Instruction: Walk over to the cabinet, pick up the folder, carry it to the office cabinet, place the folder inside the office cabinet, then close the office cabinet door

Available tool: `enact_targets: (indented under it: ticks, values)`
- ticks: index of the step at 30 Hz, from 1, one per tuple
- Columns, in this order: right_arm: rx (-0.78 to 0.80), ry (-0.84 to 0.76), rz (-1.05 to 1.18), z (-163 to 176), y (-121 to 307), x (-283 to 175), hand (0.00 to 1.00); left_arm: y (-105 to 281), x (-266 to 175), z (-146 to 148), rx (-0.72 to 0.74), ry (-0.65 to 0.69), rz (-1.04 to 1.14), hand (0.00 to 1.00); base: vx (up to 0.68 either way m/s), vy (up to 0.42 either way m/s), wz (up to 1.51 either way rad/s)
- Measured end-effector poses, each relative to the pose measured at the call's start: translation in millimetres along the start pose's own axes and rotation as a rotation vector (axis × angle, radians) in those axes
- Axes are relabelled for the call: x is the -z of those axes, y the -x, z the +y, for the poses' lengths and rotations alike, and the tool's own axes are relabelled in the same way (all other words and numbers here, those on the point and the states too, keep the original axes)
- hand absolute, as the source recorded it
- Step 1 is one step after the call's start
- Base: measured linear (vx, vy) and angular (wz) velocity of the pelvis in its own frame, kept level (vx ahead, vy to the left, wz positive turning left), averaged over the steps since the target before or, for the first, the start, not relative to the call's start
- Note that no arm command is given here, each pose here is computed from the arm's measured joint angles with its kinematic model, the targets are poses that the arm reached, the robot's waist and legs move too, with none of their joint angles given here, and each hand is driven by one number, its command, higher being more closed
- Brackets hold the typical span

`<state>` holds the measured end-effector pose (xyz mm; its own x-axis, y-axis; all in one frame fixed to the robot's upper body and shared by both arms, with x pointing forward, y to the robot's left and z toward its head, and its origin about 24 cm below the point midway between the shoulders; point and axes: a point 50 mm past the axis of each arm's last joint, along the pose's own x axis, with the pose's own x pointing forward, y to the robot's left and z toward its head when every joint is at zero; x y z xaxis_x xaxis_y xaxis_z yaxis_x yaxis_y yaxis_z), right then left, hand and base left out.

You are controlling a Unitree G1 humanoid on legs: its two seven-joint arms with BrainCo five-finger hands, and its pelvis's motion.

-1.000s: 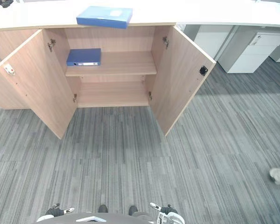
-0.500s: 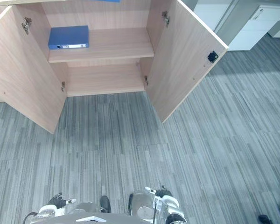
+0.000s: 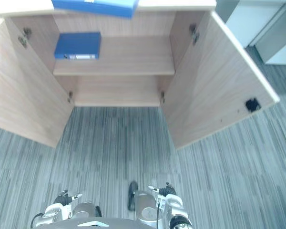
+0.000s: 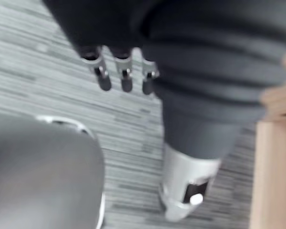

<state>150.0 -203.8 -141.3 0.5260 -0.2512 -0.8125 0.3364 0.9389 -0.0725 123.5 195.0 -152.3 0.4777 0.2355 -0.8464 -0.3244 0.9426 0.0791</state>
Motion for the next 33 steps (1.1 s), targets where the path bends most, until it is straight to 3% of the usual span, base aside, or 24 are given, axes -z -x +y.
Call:
enact_targets:
  ticks: [8,13,18,25,28,33]
  values:
    - [0.019,-0.028,0.034,-3.8,2.2,10.0,0.0,-1.1,-15.3,-9.9,0.02,0.043,-0.058,0.0,0.36,0.07,-0.35]
    - [0.034,-0.061,0.125,-5.2,5.7,33.8,0.0,-3.1,-12.2,1.7,0.001,-0.005,-0.035,0.0,0.47,0.31,-0.09]
    - [0.023,-0.059,0.09,-2.8,3.1,23.6,0.0,-2.0,1.9,6.2,0.003,-0.074,0.024,0.0,0.43,0.184,0.06]
    - [0.005,-0.05,0.052,1.0,3.6,18.4,0.0,-0.6,7.9,4.3,0.007,-0.064,0.04,0.0,0.35,-0.074,0.25]
    - [0.027,-0.045,0.037,-12.5,2.0,13.4,0.0,2.8,19.6,-14.4,0.036,0.003,0.08,0.0,0.41,-0.177,0.22]
    - [0.015,-0.016,0.046,-10.1,4.0,18.0,0.0,1.9,9.9,-8.3,0.008,0.065,0.035,0.0,0.31,-0.159,0.21]
